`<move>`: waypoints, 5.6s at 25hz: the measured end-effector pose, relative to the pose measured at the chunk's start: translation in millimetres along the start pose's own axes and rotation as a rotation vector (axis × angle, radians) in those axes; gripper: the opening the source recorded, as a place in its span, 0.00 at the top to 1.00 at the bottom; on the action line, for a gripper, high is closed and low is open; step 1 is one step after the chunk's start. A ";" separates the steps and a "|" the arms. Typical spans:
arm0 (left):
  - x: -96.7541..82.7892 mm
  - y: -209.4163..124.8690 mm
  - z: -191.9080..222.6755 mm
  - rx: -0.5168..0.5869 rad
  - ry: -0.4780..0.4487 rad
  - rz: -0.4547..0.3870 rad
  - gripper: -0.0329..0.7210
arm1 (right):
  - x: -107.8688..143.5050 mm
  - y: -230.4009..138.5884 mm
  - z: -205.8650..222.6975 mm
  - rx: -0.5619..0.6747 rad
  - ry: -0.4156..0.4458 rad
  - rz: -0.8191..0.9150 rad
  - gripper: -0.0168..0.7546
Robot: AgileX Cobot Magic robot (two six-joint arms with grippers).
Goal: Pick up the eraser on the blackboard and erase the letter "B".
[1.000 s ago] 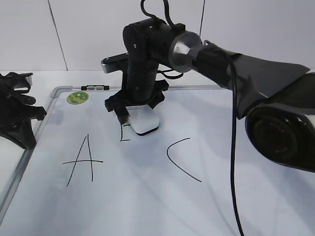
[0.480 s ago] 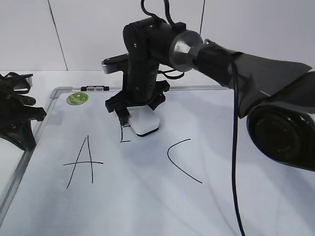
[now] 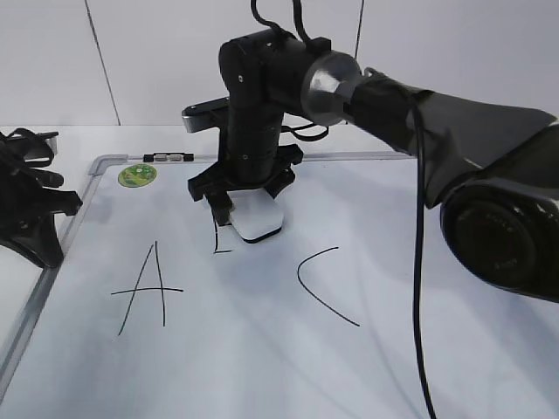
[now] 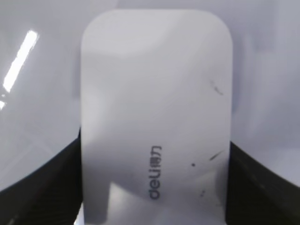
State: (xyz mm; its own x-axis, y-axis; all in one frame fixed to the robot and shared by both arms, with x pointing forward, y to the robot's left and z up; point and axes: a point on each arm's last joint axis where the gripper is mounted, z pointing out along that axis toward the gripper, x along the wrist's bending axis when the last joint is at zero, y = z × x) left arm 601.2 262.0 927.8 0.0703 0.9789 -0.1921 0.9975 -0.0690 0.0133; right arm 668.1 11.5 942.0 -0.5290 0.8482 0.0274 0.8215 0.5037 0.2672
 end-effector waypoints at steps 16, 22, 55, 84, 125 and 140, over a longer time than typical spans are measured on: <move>-0.2 -0.4 0.0 0.004 -0.002 -0.001 0.93 | -0.8 0.0 -4.0 0.000 -0.009 -0.002 0.20; -0.2 -0.6 0.0 0.006 -0.002 -0.001 0.93 | -0.8 -0.2 -3.6 0.002 -0.009 -0.002 0.21; -0.3 -2.0 0.0 0.021 -0.003 0.000 0.93 | 40.0 -10.3 -1.9 0.028 0.069 -0.060 0.27; -0.6 -1.6 0.7 0.019 -0.008 -0.004 0.93 | -102.3 -6.4 -2.5 0.009 -0.198 0.119 0.27; 0.6 -1.6 0.5 0.020 -0.002 -0.001 0.93 | 76.5 -15.4 4.5 -0.010 -0.049 -0.027 0.27; 1.9 -0.3 0.3 0.006 -0.003 -0.008 0.93 | -30.2 -0.1 9.3 -0.036 -0.110 0.197 0.27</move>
State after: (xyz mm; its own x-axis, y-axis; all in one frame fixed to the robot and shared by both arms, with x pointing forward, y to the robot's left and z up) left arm 601.0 263.8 927.1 0.0626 0.9787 -0.1953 0.9980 -0.0626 0.0063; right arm 686.0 -12.7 932.2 -0.3316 0.9432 -0.0218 0.8974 0.3225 0.3012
